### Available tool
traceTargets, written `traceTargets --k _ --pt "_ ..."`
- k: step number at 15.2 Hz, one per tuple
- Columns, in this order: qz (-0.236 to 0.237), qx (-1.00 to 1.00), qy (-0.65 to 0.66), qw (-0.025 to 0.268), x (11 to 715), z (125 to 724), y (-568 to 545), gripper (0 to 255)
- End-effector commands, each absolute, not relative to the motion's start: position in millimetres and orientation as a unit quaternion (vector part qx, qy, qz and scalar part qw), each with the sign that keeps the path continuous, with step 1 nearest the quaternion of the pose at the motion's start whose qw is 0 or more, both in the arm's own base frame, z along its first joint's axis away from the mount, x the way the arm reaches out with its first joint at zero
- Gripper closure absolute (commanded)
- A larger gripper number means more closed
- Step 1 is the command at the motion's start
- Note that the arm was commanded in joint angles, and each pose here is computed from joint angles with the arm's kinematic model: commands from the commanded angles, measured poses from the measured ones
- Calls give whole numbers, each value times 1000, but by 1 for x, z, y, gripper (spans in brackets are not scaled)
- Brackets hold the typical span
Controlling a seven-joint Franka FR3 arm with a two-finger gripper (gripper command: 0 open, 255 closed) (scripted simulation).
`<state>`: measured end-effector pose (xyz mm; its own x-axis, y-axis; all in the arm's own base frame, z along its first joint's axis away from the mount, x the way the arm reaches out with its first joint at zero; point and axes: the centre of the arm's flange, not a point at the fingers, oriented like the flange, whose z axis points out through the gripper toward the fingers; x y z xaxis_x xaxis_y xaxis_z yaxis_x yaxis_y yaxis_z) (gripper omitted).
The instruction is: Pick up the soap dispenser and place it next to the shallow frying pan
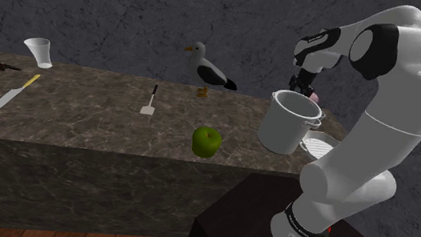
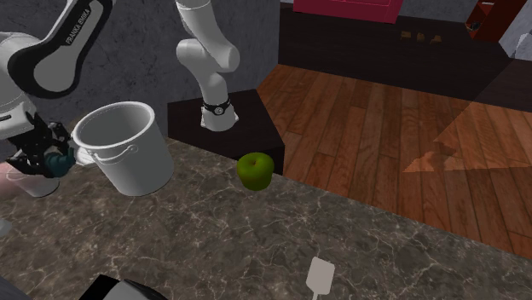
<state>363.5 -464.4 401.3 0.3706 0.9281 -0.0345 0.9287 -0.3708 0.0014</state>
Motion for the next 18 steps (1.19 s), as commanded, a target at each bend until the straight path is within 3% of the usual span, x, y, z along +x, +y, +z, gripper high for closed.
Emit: traceTargets --k 1,18 --pt "-14 827 561 4 347 396 -486 255" --pt "-14 827 561 4 234 377 -678 255"
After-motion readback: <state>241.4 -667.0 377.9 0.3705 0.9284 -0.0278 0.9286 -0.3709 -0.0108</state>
